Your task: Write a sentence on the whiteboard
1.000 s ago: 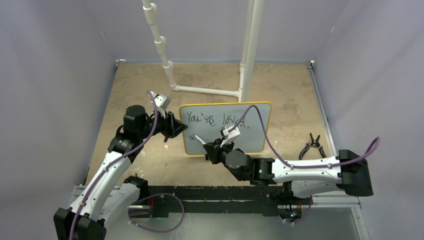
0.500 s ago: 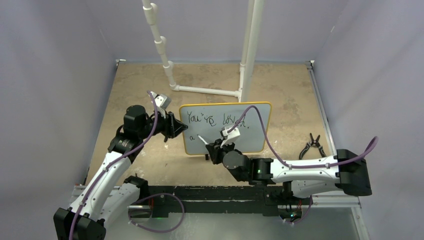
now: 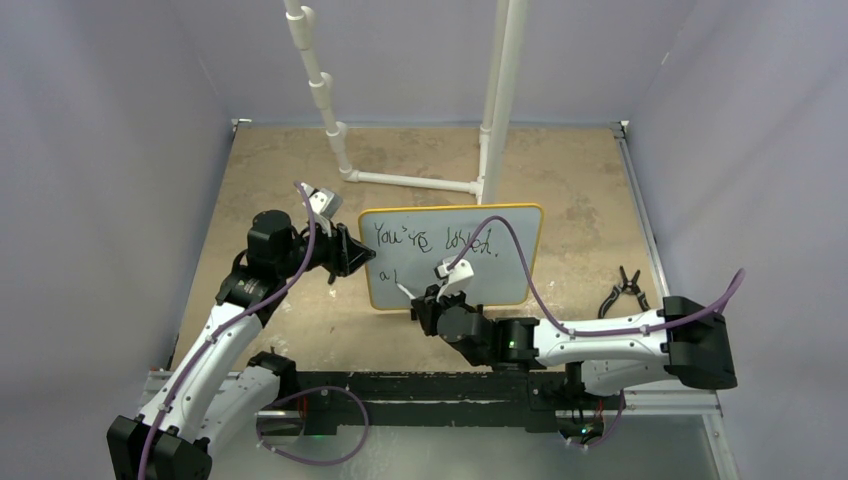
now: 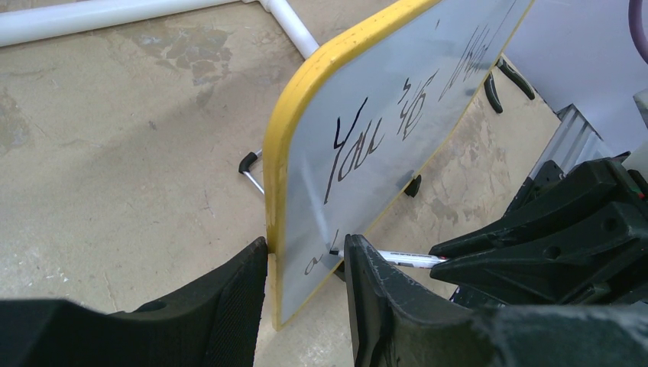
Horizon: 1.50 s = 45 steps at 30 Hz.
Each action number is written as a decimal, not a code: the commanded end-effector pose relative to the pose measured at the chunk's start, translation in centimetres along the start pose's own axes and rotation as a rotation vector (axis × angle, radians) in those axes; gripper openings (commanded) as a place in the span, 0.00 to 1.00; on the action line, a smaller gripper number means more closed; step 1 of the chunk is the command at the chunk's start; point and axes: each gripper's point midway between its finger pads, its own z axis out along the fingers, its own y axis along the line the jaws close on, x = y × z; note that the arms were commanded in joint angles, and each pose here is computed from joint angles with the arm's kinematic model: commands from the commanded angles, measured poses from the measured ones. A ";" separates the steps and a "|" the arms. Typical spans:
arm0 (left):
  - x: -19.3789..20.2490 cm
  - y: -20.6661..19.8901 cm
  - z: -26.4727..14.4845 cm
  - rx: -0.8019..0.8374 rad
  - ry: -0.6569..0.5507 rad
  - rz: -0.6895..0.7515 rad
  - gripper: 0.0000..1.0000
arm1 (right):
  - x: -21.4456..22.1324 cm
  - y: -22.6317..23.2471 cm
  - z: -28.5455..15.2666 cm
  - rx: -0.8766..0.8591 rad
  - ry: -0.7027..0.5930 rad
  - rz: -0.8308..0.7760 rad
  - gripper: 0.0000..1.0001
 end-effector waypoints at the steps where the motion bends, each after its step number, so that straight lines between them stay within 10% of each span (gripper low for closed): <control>1: -1.1 -0.6 -0.1 0.023 -0.036 0.039 0.40 | -0.2 0.2 0.0 0.003 0.000 0.027 0.00; 45: -1.0 -0.7 -0.2 0.021 -0.034 0.040 0.40 | -3.3 -1.5 -1.2 0.079 -0.100 0.054 0.00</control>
